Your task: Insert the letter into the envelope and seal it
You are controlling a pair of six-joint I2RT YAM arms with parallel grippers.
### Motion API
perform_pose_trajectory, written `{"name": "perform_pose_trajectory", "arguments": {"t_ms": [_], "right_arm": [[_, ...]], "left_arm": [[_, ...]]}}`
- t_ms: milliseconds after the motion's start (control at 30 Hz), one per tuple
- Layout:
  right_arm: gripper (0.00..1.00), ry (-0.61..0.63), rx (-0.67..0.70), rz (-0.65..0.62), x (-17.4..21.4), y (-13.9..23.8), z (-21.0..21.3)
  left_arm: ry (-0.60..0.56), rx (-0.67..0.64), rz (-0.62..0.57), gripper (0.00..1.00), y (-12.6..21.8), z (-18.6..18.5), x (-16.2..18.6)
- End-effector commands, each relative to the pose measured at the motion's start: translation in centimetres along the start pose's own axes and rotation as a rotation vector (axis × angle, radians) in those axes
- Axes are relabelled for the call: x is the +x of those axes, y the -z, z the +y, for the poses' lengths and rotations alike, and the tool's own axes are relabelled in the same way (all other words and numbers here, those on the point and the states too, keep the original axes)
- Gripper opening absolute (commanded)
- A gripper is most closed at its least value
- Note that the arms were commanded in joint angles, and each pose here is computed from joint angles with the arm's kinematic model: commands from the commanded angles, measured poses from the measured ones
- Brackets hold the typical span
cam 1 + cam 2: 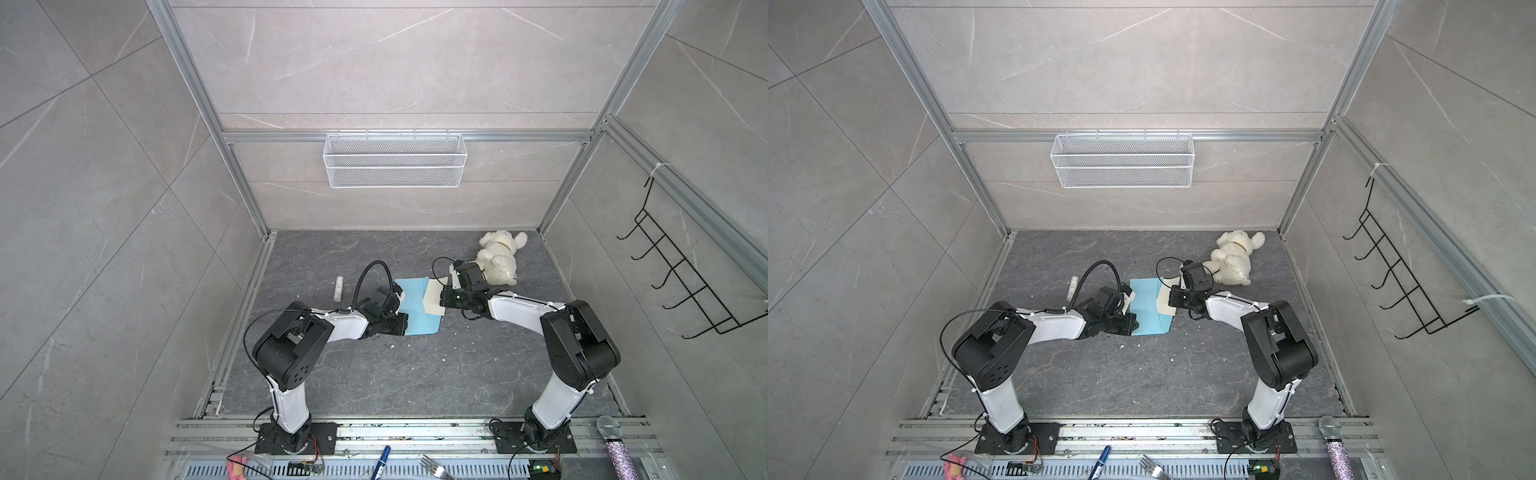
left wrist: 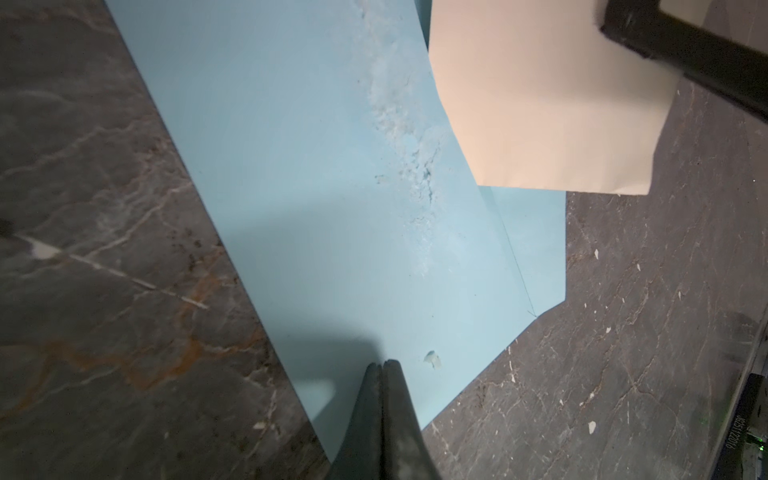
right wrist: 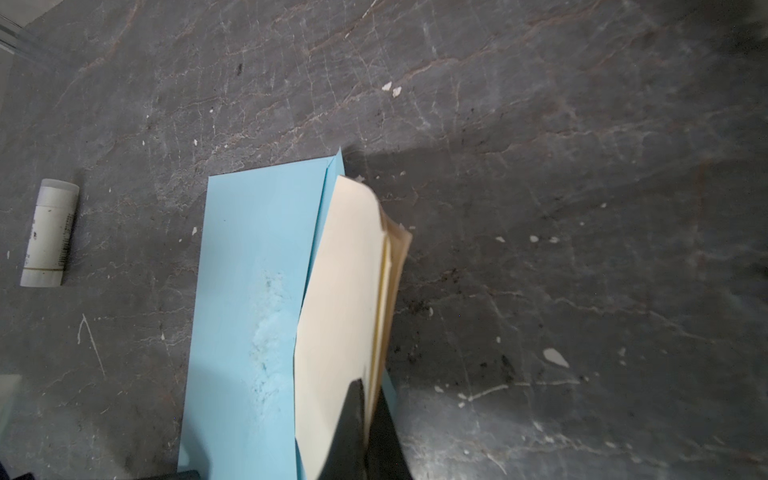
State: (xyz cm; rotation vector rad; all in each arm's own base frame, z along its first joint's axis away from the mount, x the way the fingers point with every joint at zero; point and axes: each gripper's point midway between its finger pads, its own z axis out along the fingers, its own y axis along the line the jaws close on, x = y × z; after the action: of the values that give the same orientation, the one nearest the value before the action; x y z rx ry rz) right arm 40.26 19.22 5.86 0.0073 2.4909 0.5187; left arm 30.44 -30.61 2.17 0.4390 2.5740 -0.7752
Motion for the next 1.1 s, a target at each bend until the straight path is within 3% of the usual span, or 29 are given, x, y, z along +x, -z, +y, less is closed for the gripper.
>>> {"name": "perform_pose_trajectory", "arguments": {"t_ms": [0, 1067], "right_arm": [[0.00, 0.049, 0.019, 0.036, 0.4, 0.6, 0.2], [0.00, 0.116, 0.098, 0.180, 1.8, -0.8, 0.5]], "left_arm": [[0.020, -0.053, 0.032, 0.00, -0.7, 1.4, 1.2], [0.003, -0.060, 0.029, 0.00, -0.8, 1.7, 1.1]]}}
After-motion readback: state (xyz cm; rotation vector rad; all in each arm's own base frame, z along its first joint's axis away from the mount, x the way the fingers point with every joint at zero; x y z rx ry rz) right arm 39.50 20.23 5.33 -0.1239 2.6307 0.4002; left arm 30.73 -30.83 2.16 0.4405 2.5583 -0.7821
